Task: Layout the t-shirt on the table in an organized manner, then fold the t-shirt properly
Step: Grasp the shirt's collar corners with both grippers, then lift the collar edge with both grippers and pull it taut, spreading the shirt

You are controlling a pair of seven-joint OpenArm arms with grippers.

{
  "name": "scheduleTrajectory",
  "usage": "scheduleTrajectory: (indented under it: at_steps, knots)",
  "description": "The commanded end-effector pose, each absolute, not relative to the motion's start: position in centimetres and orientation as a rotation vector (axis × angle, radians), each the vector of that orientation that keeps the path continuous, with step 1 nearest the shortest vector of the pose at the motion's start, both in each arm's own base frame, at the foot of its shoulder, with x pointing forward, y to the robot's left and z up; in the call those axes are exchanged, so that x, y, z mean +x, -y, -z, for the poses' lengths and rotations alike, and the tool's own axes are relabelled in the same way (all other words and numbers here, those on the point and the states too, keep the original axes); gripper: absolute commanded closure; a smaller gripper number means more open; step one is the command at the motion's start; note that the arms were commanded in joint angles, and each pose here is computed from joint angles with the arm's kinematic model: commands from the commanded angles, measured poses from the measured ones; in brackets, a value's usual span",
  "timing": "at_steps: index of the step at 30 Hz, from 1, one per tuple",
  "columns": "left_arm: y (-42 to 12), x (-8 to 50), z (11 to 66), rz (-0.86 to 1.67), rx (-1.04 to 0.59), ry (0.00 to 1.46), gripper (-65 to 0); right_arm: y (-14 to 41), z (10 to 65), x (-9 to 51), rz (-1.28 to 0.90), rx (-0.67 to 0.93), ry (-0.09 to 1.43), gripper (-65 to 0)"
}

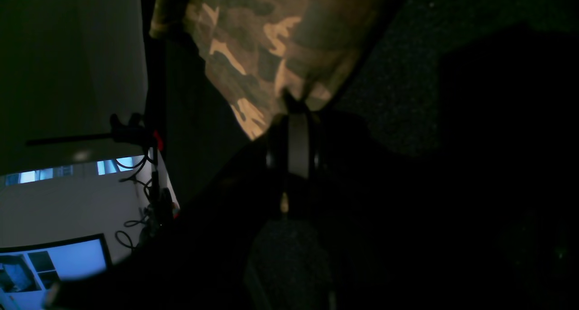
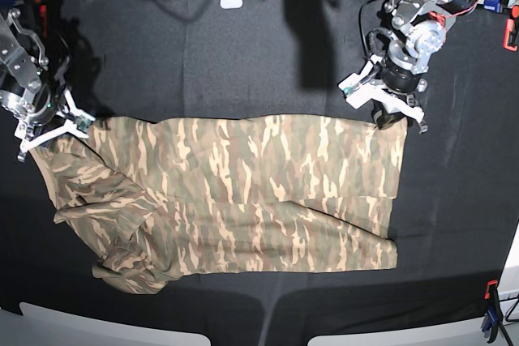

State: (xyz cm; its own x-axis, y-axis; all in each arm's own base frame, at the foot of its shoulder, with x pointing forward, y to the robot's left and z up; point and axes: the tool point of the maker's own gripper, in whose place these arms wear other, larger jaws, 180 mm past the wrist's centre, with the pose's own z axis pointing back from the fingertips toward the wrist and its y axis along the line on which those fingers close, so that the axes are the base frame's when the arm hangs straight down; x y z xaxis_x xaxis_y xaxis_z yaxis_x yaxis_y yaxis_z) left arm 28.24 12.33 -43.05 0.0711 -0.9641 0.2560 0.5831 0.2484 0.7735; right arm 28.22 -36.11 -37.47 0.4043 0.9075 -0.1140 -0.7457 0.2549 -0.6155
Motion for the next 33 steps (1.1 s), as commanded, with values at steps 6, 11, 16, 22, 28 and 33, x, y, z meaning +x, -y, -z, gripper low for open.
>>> scheduleTrajectory:
  at_steps: [6, 11, 16, 22, 28, 33]
  knots:
    - [-12.4, 28.2, 43.0, 1.257, 0.554, 0.866, 0.0, 37.7, 39.0, 28.3, -1.106, -0.631, 0.296, -20.2]
    - [-12.4, 28.2, 43.0, 1.257, 0.554, 0.866, 0.0, 37.6, 39.2, 29.6, -1.089, -0.700, 0.352, -20.2]
    - [-12.4, 28.2, 43.0, 1.251, 0.548, 0.865, 0.0, 36.7, 40.1, 30.3, -1.077, -0.666, 0.361, -20.2]
    - [-12.4, 28.2, 43.0, 1.249, 0.550, 0.867, 0.0, 36.8, 40.6, 30.7, -1.065, -0.677, 0.357, -19.9]
    - [-12.4, 28.2, 43.0, 1.250, 0.550, 0.867, 0.0, 36.0, 41.1, 30.8, -1.067, -0.662, 0.368, -12.6]
    - [-12.6, 28.2, 43.0, 1.247, 0.557, 0.859, 0.0, 36.0, 41.2, 30.7, -1.061, -0.666, 0.359, 0.0]
